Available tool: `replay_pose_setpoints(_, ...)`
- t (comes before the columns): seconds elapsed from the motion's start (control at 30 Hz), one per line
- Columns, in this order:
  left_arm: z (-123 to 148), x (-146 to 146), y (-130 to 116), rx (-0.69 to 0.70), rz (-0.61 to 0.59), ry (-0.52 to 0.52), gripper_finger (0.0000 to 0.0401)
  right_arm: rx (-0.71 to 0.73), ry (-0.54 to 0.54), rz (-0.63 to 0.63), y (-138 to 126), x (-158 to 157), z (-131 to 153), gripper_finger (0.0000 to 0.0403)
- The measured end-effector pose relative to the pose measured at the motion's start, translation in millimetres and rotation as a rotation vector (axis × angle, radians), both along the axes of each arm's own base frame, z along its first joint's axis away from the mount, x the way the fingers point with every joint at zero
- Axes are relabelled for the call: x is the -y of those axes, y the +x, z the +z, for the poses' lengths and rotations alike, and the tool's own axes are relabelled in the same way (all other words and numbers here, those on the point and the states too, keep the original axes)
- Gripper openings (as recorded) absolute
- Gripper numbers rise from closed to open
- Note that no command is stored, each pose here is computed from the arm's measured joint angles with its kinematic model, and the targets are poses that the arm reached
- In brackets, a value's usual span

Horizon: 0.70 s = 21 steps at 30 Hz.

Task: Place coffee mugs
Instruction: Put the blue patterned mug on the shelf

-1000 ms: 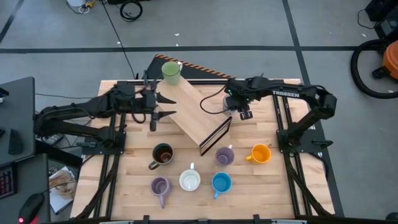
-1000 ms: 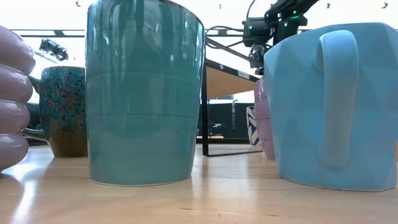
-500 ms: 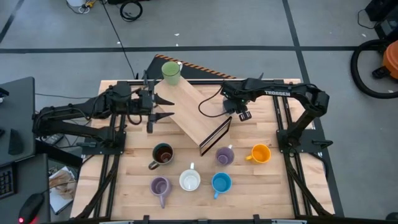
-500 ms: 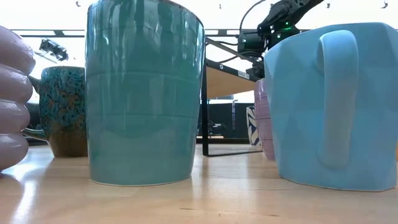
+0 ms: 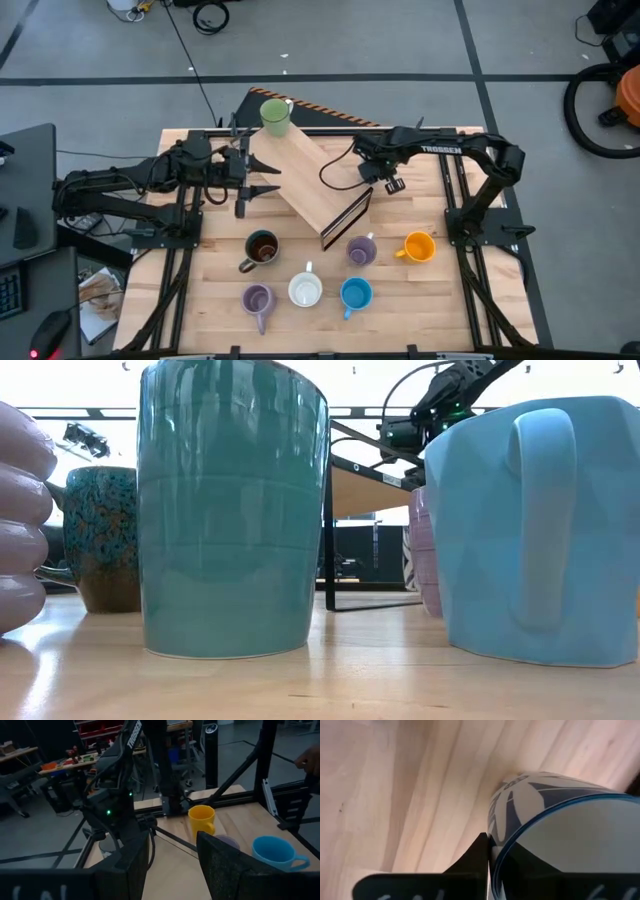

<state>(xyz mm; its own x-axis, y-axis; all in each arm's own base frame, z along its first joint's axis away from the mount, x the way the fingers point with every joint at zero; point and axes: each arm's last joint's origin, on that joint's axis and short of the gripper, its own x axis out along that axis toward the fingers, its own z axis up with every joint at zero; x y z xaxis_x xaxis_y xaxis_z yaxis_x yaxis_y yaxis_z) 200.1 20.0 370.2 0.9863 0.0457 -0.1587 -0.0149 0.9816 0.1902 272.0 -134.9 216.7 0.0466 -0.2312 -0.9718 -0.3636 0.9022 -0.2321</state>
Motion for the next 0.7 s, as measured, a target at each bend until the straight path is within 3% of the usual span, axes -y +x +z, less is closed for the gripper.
replay_pose_setpoints(0.37,-3.3,-1.4,-0.3,-0.037,0.036,0.047,0.0172,0.009,-0.127,0.004,-5.8,-12.9,20.8,0.0037)
replay_pose_setpoints(0.7,-1.2,-1.6,0.1,-0.016,0.034,0.067,0.0172,0.184,-0.214,0.041,-13.6,-24.9,56.4,0.0038)
